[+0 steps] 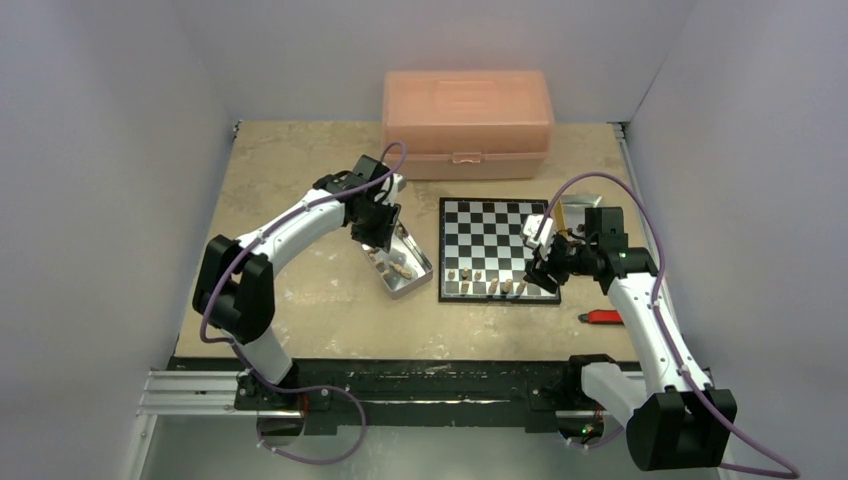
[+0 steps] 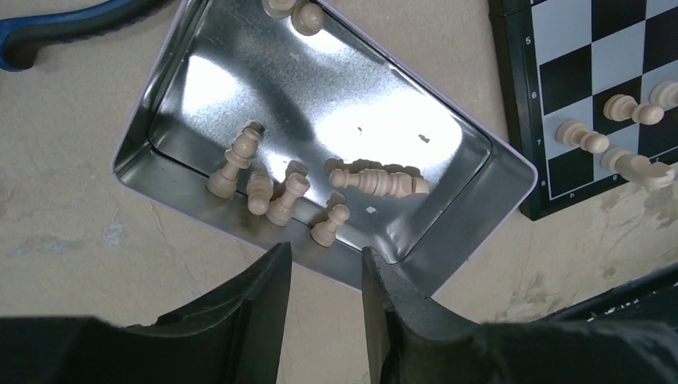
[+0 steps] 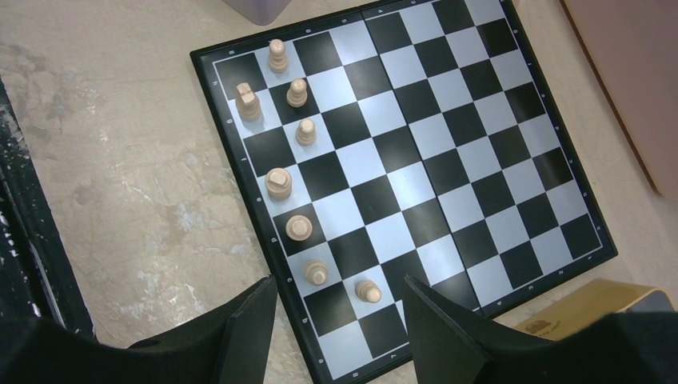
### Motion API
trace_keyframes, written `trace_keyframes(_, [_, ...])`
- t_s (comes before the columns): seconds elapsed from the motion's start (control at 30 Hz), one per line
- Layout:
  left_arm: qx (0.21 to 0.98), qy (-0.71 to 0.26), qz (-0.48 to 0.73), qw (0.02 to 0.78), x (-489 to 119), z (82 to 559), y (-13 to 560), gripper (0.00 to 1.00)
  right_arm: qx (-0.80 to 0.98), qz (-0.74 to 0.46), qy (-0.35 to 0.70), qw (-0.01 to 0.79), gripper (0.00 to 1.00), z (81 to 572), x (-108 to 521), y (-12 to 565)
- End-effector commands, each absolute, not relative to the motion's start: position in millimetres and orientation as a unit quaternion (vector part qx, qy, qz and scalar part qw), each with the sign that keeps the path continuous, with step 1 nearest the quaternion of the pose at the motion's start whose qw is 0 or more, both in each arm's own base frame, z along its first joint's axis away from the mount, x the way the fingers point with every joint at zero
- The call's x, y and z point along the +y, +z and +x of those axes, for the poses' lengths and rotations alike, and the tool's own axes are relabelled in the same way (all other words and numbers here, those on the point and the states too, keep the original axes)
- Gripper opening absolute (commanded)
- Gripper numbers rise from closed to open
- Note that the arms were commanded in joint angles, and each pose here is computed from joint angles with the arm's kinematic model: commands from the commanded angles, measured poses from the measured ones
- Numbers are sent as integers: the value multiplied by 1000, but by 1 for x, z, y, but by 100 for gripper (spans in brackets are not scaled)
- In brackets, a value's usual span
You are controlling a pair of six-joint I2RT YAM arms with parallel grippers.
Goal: Set up the chess pieces on the board
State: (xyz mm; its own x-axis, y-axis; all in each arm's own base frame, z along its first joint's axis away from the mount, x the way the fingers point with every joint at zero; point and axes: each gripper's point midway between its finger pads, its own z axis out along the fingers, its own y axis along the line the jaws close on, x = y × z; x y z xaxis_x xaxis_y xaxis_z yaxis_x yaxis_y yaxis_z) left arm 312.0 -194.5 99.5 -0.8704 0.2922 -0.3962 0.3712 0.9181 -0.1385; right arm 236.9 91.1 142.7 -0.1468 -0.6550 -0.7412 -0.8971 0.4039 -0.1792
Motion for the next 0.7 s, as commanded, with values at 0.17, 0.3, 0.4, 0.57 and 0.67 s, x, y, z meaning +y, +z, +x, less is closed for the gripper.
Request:
trace_keyframes(0.17, [957,-226,-35,177,-241,311,110,18,728,-531,155,405,62,241,93,154])
trace_keyframes(0.3, [957,-205,-125,165,-240,312,102,20,727,-533,156,405,62,241,94,153])
trace_keyframes(0.4, [959,-187,-156,144,-238,311,92,22,727,-533,155,405,62,241,94,153])
trace_keyframes(0.57, [959,-166,-187,132,-236,311,79,30,725,-535,157,404,62,240,94,153])
trace_keyframes(0.67, [959,-156,-198,126,-236,311,71,31,725,-535,157,404,62,240,94,153])
